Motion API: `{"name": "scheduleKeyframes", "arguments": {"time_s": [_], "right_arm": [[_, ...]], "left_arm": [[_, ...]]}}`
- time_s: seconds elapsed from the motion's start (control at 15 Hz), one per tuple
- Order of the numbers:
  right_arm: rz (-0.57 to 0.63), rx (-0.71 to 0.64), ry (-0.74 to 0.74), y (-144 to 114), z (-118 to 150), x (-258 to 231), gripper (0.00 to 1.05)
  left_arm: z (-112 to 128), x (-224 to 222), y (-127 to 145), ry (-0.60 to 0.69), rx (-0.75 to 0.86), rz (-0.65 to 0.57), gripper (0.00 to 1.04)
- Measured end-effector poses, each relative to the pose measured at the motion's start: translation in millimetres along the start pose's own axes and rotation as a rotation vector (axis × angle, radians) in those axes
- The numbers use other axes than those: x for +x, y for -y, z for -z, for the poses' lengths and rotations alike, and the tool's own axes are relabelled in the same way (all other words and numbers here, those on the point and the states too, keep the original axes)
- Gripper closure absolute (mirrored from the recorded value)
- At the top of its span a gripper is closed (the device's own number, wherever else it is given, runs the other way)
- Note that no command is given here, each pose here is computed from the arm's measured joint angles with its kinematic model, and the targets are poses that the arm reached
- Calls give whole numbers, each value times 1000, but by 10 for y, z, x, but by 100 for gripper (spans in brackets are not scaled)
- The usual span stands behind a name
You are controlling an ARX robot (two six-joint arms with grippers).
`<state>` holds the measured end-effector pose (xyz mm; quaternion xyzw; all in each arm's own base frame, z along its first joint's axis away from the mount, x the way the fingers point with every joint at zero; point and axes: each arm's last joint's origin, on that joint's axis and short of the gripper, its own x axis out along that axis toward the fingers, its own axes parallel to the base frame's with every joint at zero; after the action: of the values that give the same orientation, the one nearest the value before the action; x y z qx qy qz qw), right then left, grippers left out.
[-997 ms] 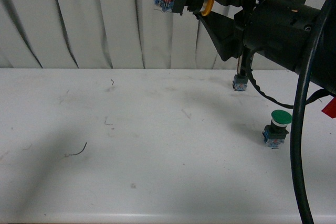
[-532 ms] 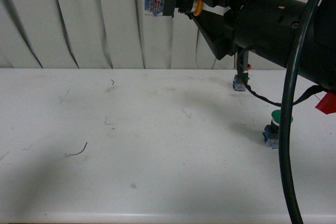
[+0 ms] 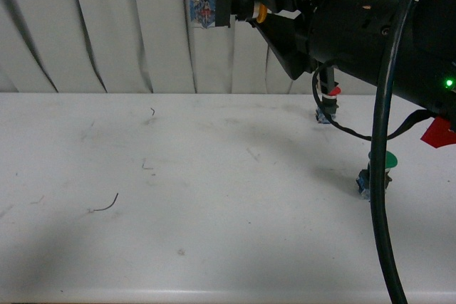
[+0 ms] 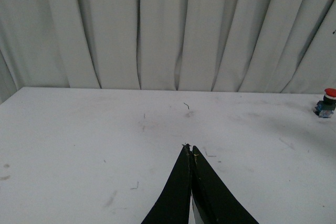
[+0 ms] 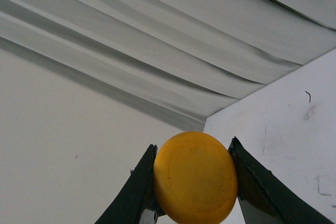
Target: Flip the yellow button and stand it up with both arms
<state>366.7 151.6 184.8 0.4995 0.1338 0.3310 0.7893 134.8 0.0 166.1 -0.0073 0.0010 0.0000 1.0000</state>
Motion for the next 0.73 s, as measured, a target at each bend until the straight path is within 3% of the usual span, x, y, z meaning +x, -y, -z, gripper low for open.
{"name": "scheduleKeyframes", "arguments": {"time_s": [0.73], "right_arm": [[40,-17,-5,32,4,0,69]], "left_arm": [[-33,-223,0,11,0,0,103]]}}
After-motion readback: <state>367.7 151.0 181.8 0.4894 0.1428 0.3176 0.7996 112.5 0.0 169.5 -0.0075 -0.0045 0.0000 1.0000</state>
